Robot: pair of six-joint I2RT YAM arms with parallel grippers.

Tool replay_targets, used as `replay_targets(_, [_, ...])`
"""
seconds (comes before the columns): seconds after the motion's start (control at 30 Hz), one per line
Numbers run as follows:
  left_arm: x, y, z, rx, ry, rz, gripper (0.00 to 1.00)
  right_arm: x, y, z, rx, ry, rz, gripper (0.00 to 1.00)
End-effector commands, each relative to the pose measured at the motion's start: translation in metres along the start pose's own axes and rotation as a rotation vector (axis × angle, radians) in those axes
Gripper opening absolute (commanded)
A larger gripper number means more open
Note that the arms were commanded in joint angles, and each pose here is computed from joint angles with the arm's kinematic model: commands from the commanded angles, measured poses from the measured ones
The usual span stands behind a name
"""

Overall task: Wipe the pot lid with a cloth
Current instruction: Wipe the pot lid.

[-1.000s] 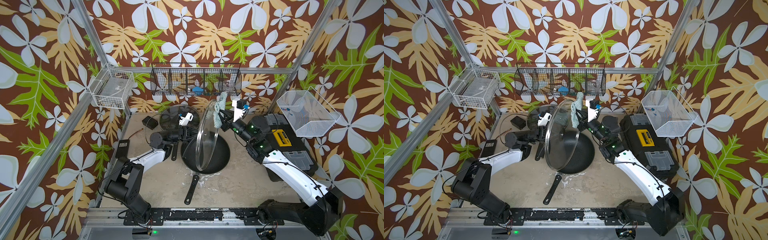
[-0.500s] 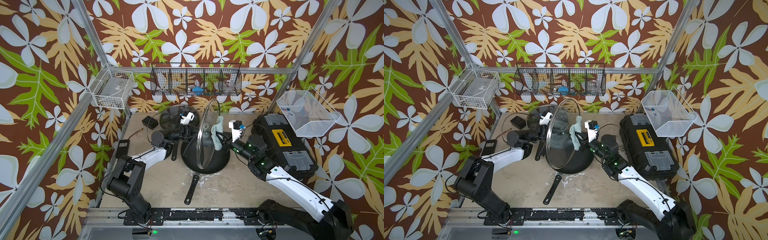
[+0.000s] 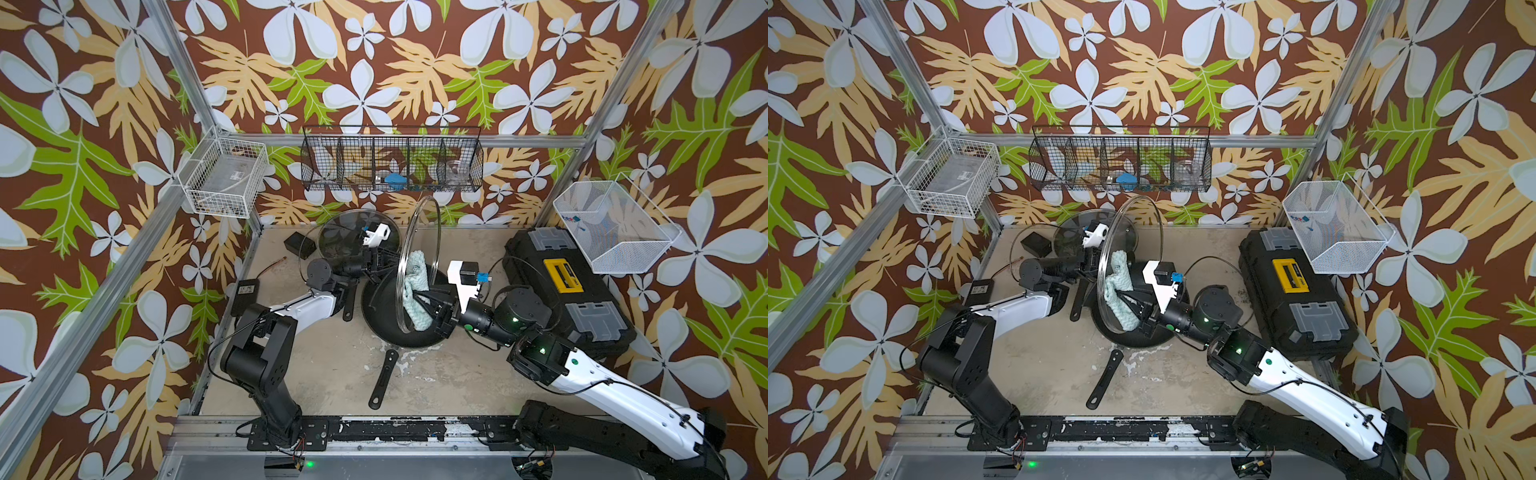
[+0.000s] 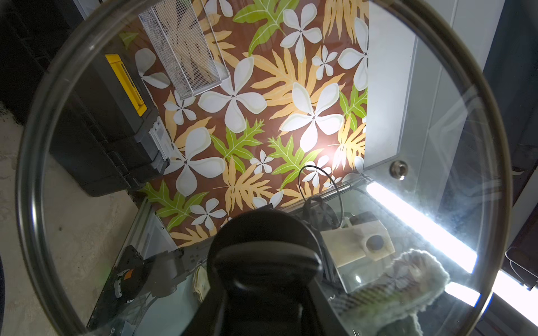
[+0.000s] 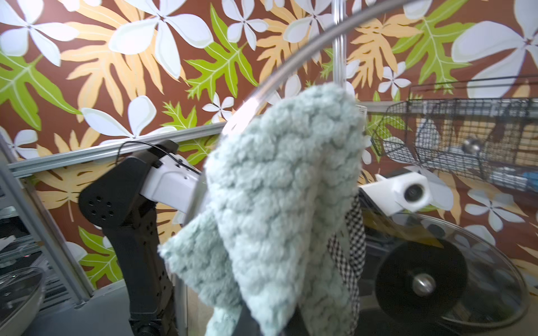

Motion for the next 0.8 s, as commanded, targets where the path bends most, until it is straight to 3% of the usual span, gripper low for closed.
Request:
replay_targets(0.0, [-0.001,-0.031,-0.001,0.115,-0.053,0.201,0.0,-0.011,-0.001,0.006,0.032,-0.028,-0.06,0.0])
replay_targets(0.13, [0.003,-0.03,-0.002,0.109,-0.045,0.2,0.0,-0.031,-0.025,0.015,0.188,-0.075,-0.136,0.0])
replay_targets(0.4, [0.009,-0.036,-0.004,0.112,-0.043,0.213,0.0,-0.065,-0.111,0.016,0.388,-0.134,-0.107,0.0])
replay_targets(0.57, [0.01,-0.049,-0.003,0.128,-0.04,0.232,0.0,-0.047,-0.157,0.014,0.47,-0.069,-0.048,0.0])
replay_targets(0.77, [0.01,-0.059,-0.003,0.14,-0.043,0.255,0.0,-0.006,-0.16,0.0,0.448,0.006,0.026,0.0])
Point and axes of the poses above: each gripper's point midway between its finger pads, its own z axis out along the fingers, its own y axis along the line the jaws close on, x = y × z, the point moved 6 cm from there along -z, back along the fingers, and after that the axes turned 13 degrees about z, right-handed, at the moved point
